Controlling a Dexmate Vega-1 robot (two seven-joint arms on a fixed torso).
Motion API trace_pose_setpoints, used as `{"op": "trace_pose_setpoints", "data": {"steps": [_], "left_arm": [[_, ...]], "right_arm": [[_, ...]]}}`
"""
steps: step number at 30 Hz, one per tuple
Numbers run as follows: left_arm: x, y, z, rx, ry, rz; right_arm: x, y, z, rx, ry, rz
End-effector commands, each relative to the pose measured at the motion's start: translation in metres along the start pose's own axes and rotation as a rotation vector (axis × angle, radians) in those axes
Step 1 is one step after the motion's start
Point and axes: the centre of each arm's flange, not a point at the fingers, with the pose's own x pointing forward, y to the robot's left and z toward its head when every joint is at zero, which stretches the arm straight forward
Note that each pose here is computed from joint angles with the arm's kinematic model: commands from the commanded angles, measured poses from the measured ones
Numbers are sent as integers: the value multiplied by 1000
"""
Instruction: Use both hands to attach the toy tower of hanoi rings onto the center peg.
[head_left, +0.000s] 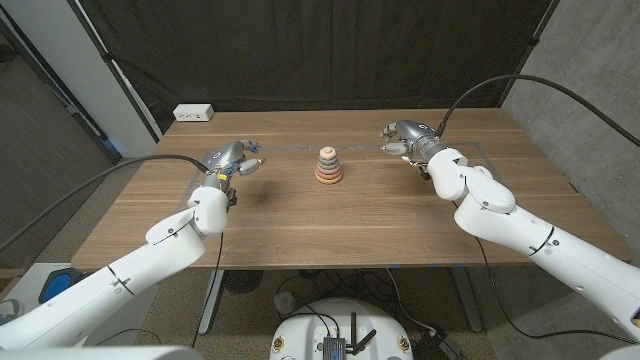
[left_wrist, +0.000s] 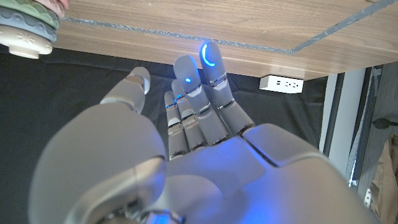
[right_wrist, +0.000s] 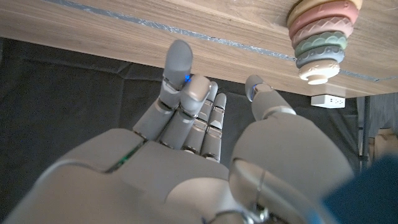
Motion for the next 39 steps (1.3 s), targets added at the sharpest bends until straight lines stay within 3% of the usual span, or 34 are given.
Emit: {"op": "trace_pose_setpoints", "data": {"steps": [1, 10, 19, 28, 39], "left_arm": [[-9, 1, 6, -23, 19, 5], [-5, 6, -3, -44, 7, -15], [2, -12, 1, -40, 30, -17], [6, -24, -2, -55, 39, -24], [13, -23, 8, -23, 27, -12]], "right_arm": [[-18, 14, -34, 57, 59, -75], [-32, 20, -50, 26, 49, -141], [-42, 36, -73, 50, 53, -185], [-42, 44, -88, 19, 89, -189], [-41, 49, -97, 0, 110, -194]]}}
